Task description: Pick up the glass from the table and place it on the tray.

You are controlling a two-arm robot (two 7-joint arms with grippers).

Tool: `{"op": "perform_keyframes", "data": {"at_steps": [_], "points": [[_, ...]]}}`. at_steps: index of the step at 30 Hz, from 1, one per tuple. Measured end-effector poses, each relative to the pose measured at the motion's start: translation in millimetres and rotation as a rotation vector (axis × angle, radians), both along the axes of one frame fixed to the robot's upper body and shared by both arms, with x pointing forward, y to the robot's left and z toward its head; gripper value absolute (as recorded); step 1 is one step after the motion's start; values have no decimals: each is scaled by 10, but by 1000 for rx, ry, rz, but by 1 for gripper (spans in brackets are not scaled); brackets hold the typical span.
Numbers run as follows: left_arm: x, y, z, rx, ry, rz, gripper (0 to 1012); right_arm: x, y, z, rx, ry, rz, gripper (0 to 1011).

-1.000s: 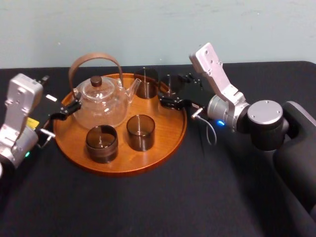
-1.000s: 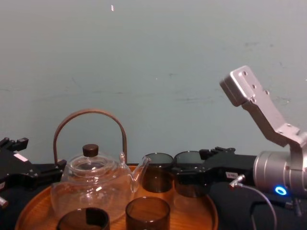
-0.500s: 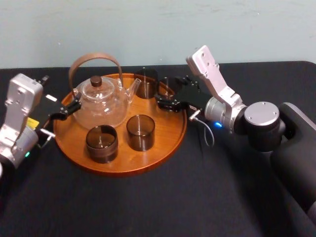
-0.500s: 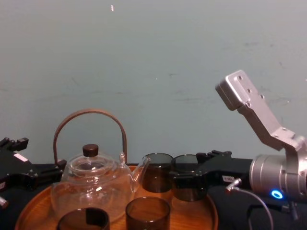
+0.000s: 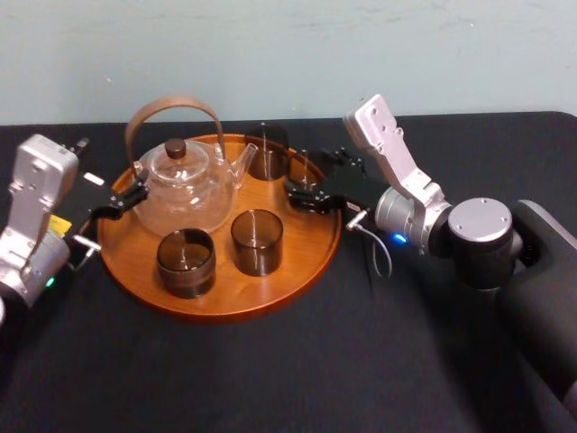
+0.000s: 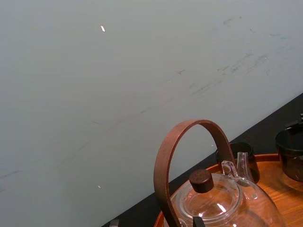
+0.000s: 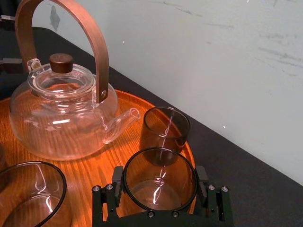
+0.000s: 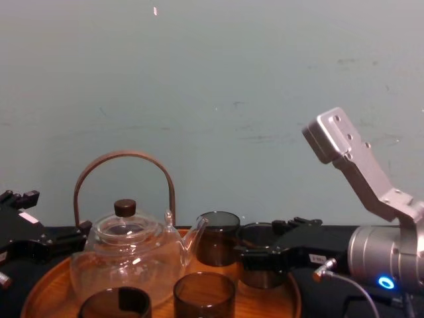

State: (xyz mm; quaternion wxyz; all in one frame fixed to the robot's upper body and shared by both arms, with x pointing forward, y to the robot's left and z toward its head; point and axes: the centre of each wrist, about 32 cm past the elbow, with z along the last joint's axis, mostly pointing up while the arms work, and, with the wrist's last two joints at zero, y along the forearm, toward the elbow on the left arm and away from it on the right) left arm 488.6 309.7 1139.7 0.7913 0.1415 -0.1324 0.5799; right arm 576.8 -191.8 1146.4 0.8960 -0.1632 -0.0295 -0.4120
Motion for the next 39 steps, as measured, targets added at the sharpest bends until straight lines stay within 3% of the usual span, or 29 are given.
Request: {"op": "perform_keyframes", "data": {"at_steps": [39], "points": [[0, 0, 0, 0, 0, 0, 1009, -16, 10, -153, 24, 25, 12, 930]]}}
